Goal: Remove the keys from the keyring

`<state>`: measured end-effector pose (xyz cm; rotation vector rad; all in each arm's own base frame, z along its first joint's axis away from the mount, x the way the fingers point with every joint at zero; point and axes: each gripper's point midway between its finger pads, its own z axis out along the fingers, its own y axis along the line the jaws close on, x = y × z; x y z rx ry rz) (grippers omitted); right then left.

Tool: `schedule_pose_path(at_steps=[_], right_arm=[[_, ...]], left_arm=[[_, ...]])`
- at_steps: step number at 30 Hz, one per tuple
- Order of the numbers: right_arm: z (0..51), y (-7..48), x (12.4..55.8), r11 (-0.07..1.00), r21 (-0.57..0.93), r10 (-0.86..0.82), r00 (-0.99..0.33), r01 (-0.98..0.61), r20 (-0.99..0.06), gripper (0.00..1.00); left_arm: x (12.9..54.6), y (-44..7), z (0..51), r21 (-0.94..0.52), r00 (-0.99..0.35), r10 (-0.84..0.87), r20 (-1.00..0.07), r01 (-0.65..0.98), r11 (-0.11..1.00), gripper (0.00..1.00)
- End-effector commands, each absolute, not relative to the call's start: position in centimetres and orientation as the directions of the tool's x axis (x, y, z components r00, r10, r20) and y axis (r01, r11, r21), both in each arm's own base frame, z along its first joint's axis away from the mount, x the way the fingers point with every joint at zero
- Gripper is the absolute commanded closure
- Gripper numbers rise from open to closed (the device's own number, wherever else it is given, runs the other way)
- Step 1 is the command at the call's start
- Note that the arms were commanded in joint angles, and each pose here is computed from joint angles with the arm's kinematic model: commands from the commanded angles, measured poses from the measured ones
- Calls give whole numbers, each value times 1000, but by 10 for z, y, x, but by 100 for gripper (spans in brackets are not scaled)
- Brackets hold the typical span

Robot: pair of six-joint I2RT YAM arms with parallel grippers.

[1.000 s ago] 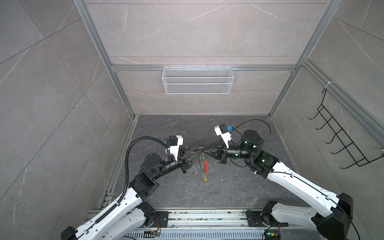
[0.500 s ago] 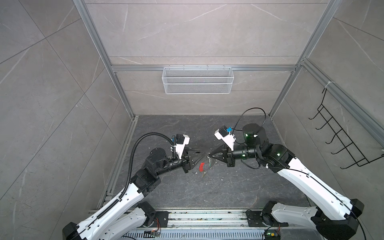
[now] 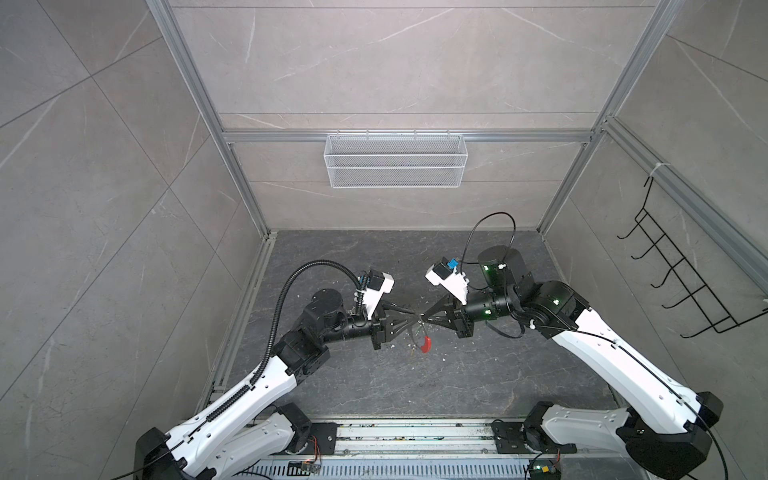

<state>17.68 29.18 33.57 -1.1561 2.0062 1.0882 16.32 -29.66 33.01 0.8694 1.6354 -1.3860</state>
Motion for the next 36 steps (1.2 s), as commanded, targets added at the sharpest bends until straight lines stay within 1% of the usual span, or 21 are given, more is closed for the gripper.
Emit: schedule_pose_path(at_steps=[1, 10, 15, 18, 22, 25, 30, 33, 36], right_arm=[[348, 292, 175, 269, 339, -413, -426, -901, -805, 100], [343, 294, 171, 252, 349, -438, -428, -903, -790, 100], [343, 294, 171, 250, 348, -440, -426, -904, -791, 100], [344, 295, 171, 251, 350, -435, -428, -902, -792, 100], [347, 296, 172, 246, 351, -426, -426, -903, -798, 100], [347, 297, 172, 243, 351, -424, -425, -904, -800, 100], [349, 298, 173, 242, 351, -414, -424, -905, -805, 100], [350, 298, 173, 246, 346, -409, -420, -906, -810, 100], [353, 297, 175, 257, 334, -394, -414, -907, -821, 100]], left_arm=[[157, -299, 358, -379, -378, -28, -925, 920, 102, 78], [151, -298, 364, -359, -357, -43, -933, 931, 61, 78], [149, -299, 364, -357, -355, -41, -934, 933, 45, 87], [148, -300, 364, -361, -360, -38, -932, 932, 35, 90], [144, -301, 364, -361, -361, -36, -932, 932, 9, 90], [142, -302, 363, -364, -364, -32, -931, 931, -4, 85], [143, -303, 362, -373, -373, -25, -927, 928, -11, 85], [144, -304, 360, -378, -378, -22, -926, 926, -10, 89], [144, -305, 359, -381, -381, -22, -924, 925, -10, 90]])
